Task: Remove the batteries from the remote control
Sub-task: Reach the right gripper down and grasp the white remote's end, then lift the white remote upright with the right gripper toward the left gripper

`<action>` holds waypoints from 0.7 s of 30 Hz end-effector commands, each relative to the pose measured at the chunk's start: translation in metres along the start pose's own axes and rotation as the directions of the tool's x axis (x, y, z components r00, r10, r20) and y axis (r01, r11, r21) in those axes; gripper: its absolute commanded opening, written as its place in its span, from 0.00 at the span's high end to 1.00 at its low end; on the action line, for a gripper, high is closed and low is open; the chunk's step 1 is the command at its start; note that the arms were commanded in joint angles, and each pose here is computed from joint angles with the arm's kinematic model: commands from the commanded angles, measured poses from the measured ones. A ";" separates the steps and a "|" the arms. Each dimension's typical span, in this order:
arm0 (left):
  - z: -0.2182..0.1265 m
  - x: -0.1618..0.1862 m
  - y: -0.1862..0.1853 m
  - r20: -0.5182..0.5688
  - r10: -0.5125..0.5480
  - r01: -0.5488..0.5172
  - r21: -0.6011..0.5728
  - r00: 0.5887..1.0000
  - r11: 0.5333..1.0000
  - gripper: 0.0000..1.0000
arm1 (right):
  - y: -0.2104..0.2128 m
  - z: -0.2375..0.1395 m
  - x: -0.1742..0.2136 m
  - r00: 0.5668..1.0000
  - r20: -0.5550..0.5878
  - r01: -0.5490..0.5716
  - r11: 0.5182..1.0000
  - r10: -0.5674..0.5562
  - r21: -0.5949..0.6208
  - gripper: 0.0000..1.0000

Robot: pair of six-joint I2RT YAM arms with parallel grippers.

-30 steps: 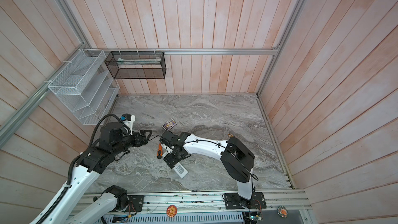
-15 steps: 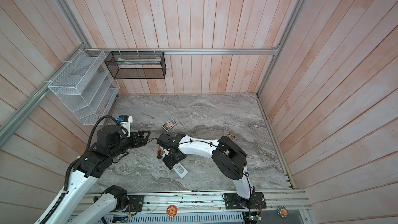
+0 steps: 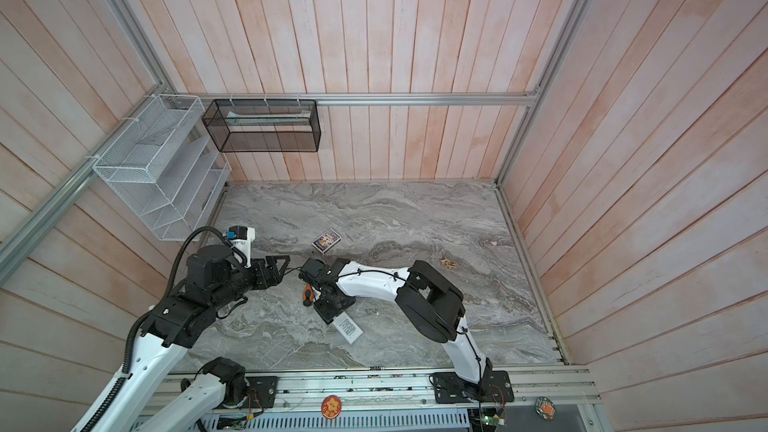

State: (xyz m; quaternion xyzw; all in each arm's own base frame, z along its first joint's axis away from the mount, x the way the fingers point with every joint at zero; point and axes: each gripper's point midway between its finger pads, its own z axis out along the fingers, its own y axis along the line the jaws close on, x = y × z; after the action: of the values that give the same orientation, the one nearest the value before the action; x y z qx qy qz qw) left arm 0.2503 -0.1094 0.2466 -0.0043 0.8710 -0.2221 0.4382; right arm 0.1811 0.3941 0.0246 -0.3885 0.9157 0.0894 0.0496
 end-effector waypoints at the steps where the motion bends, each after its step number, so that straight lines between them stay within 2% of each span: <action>1: 0.000 0.004 0.006 -0.003 -0.005 0.005 -0.020 1.000 1.000 0.15 | -0.004 0.004 0.000 1.000 -0.017 -0.014 0.999 0.014 0.030 0.42; 5: 0.001 0.006 0.006 -0.005 -0.008 0.008 -0.018 1.000 1.000 0.15 | -0.007 0.005 -0.001 1.000 -0.013 -0.020 0.999 0.021 0.045 0.47; 10: 0.000 0.008 0.006 -0.009 -0.011 0.011 -0.017 1.000 1.000 0.15 | -0.015 -0.011 -0.014 0.996 0.077 -0.049 0.995 0.042 0.089 0.63; 13: -0.001 0.008 0.006 -0.006 -0.013 0.013 -0.016 1.000 1.000 0.15 | -0.011 -0.029 -0.024 0.989 0.139 -0.054 0.996 0.043 0.074 0.71; 17: -0.003 0.004 0.003 0.005 -0.018 0.018 -0.006 1.000 1.000 0.15 | -0.007 -0.059 -0.036 0.975 0.214 -0.071 0.997 0.061 0.040 0.74; 21: -0.008 -0.005 -0.004 0.032 -0.023 0.022 0.022 0.999 1.000 0.15 | -0.018 -0.097 -0.045 0.945 0.293 -0.143 0.989 0.146 -0.034 0.75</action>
State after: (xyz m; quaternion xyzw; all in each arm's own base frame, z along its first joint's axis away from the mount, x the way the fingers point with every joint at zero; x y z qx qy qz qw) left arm 0.2469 -0.1085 0.2434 -0.0093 0.8711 -0.2253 0.4363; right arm 0.2055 0.3977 0.0862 -0.3450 0.9213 0.1173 0.1355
